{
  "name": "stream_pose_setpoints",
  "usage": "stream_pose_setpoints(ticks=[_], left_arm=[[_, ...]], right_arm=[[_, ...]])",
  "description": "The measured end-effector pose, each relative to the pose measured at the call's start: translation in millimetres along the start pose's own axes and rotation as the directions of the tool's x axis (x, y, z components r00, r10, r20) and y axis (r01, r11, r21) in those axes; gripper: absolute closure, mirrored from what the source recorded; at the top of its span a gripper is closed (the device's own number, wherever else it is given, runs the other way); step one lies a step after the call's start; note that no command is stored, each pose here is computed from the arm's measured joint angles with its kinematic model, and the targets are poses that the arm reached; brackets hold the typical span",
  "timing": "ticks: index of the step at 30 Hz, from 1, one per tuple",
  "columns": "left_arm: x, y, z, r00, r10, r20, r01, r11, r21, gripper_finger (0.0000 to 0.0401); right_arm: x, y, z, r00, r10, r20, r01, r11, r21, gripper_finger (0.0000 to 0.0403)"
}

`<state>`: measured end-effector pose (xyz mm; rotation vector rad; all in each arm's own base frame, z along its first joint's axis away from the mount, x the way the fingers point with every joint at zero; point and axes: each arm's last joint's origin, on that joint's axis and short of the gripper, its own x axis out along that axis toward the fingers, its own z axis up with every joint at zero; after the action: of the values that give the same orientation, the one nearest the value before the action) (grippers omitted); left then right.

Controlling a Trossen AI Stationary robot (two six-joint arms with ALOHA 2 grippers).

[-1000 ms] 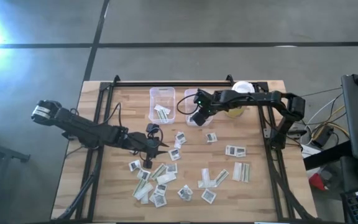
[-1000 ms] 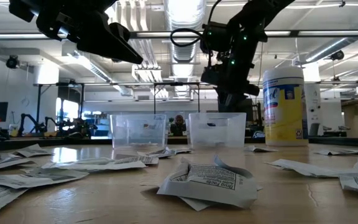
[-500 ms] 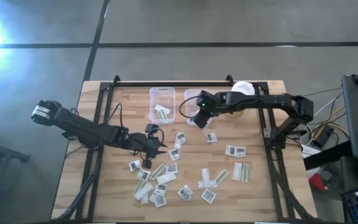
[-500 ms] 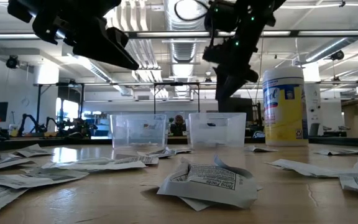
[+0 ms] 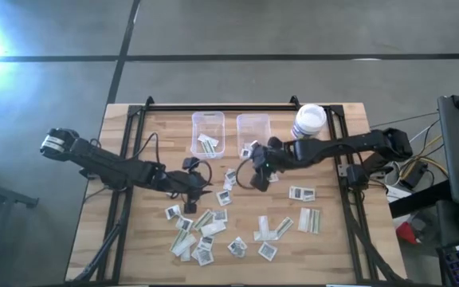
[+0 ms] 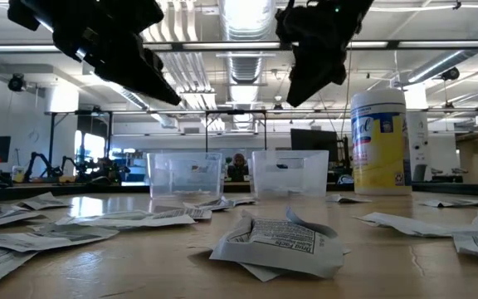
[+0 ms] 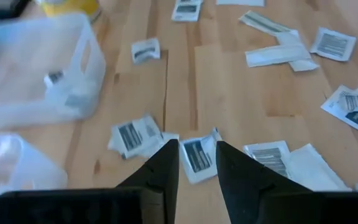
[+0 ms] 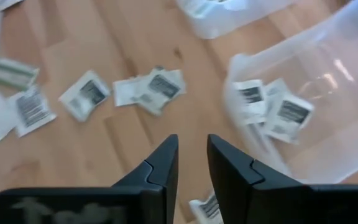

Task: Pick & Place First Aid Supplies
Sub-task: Put the green bandage pack into the left transparent bin

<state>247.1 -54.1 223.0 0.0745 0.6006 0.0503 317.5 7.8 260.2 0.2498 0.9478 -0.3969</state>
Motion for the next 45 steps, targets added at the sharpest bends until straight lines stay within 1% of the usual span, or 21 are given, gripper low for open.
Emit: stream_pose_setpoints(ticks=[5,8,10,13,15,17,21,24,26,28,32,34,40,45], left_arm=[[0,0,-7,0.998,0.000,-0.069,-0.011,0.987,-0.160,0.0250],[0,0,-9,0.995,-0.025,-0.094,-0.001,0.964,-0.265,0.0222],[-1,-2,-9,0.992,-0.079,-0.098,0.041,0.940,-0.338,0.0212],[-1,-5,-9,0.976,-0.187,-0.108,0.123,0.893,-0.433,0.0208],[-1,-7,-9,0.961,-0.251,-0.114,0.163,0.850,-0.501,0.0208],[-2,-8,-10,0.954,-0.276,-0.116,0.164,0.805,-0.571,0.0208],[-2,-7,-10,0.953,-0.279,-0.116,0.128,0.720,-0.682,0.0208],[0,-8,-11,0.946,-0.299,-0.123,0.121,0.682,-0.722,0.0209],[2,-9,-13,0.943,-0.303,-0.136,0.109,0.668,-0.736,0.0208],[6,-10,-18,0.941,-0.306,-0.146,0.100,0.662,-0.743,0.0209],[15,-12,-32,0.930,-0.349,-0.116,0.133,0.612,-0.780,0.0210],[18,-12,-37,0.930,-0.351,-0.110,0.132,0.598,-0.791,0.0210],[26,-14,-46,0.927,-0.346,-0.145,0.100,0.600,-0.794,0.0211],[38,-17,-55,0.910,-0.359,-0.206,0.047,0.583,-0.811,0.0211]], right_arm=[[-4,17,-9,0.999,0.033,-0.005,-0.034,0.998,-0.046,0.0330],[-6,23,-12,0.999,0.046,-0.007,-0.046,0.997,-0.063,0.0333],[-7,26,-13,0.999,0.050,-0.007,-0.050,0.996,-0.071,0.0332],[-8,27,-14,0.999,0.053,-0.008,-0.053,0.996,-0.076,0.0328],[-8,28,-15,0.999,0.053,-0.009,-0.054,0.996,-0.077,0.0325],[-8,28,-15,0.999,0.054,-0.009,-0.054,0.995,-0.078,0.0322],[-8,28,-15,0.998,0.054,-0.010,-0.055,0.995,-0.080,0.0319],[-8,28,-15,0.998,0.054,-0.011,-0.054,0.995,-0.080,0.0320],[-8,28,-16,0.999,0.053,-0.013,-0.054,0.995,-0.080,0.0324],[-8,29,-16,0.998,0.054,-0.013,-0.055,0.995,-0.082,0.0328],[-8,29,-16,0.998,0.055,-0.013,-0.056,0.995,-0.083,0.0335],[-8,29,-16,0.998,0.055,-0.013,-0.056,0.995,-0.084,0.0337],[-8,29,-16,0.998,0.056,-0.012,-0.057,0.995,-0.085,0.0331],[-8,29,-16,0.998,0.057,-0.011,-0.057,0.995,-0.084,0.0323]])
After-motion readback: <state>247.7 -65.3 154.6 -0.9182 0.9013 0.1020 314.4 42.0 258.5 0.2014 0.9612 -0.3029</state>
